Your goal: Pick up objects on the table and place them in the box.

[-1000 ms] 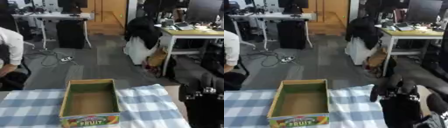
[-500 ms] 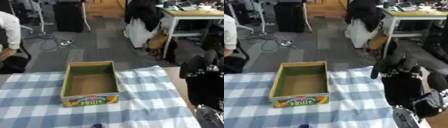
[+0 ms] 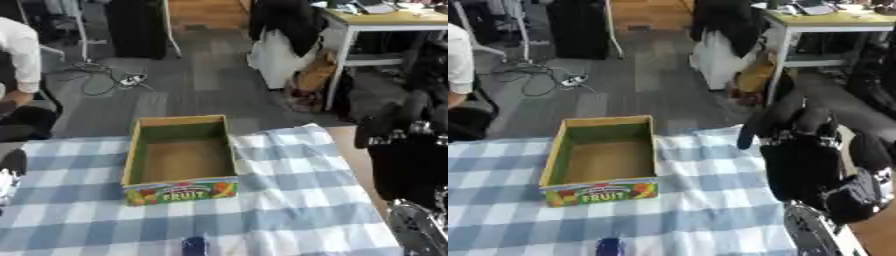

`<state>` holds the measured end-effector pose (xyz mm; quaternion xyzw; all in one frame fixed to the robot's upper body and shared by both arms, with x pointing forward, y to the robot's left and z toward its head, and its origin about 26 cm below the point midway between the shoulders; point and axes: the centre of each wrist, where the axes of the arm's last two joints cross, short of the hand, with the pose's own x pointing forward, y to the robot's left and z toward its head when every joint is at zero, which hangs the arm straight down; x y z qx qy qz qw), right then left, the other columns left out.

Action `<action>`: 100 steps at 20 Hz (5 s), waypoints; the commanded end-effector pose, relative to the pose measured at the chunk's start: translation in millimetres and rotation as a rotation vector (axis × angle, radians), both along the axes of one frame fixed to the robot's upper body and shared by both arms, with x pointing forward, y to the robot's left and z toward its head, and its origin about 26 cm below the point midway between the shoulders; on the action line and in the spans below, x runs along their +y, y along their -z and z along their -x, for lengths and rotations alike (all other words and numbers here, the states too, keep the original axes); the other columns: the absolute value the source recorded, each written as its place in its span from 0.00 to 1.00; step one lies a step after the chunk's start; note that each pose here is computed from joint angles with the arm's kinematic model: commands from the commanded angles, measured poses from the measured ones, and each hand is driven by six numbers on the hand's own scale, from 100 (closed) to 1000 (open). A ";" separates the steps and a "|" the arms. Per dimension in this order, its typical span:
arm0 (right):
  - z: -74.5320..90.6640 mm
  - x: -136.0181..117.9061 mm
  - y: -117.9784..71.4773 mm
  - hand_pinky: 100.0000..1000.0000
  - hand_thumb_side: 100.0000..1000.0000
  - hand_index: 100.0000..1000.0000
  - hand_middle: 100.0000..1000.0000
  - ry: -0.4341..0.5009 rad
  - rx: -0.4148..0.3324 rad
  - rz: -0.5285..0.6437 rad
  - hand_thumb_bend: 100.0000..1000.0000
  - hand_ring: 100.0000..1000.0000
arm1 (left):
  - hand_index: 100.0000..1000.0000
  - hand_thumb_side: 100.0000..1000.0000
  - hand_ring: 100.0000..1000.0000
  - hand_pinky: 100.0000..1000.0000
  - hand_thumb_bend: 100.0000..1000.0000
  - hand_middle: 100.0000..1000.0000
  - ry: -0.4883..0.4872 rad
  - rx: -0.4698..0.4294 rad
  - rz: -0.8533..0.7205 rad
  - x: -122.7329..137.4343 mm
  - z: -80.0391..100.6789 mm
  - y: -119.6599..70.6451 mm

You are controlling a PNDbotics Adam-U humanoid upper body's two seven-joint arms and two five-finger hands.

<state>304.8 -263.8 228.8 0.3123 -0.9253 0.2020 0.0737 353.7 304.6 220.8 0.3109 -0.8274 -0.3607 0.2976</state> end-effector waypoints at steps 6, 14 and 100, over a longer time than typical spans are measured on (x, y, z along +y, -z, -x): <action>2.2 1.5 -2.0 0.47 0.73 0.65 0.61 -0.020 -0.318 0.123 0.04 0.59 | 0.84 0.85 0.73 0.79 0.00 1.00 -0.044 0.113 -0.216 12.9 -21.9 -3.6; 2.6 4.8 1.9 0.47 0.74 0.65 0.61 -0.049 -0.327 0.152 0.03 0.59 | 0.85 0.93 0.75 0.82 0.00 1.00 -0.039 0.276 -0.286 11.2 -47.1 13.0; 0.3 24.8 -3.5 0.48 0.77 0.66 0.62 -0.149 -0.387 0.232 0.00 0.60 | 0.99 0.98 0.88 0.89 1.00 1.00 0.389 0.392 -0.776 -125.9 -105.5 86.4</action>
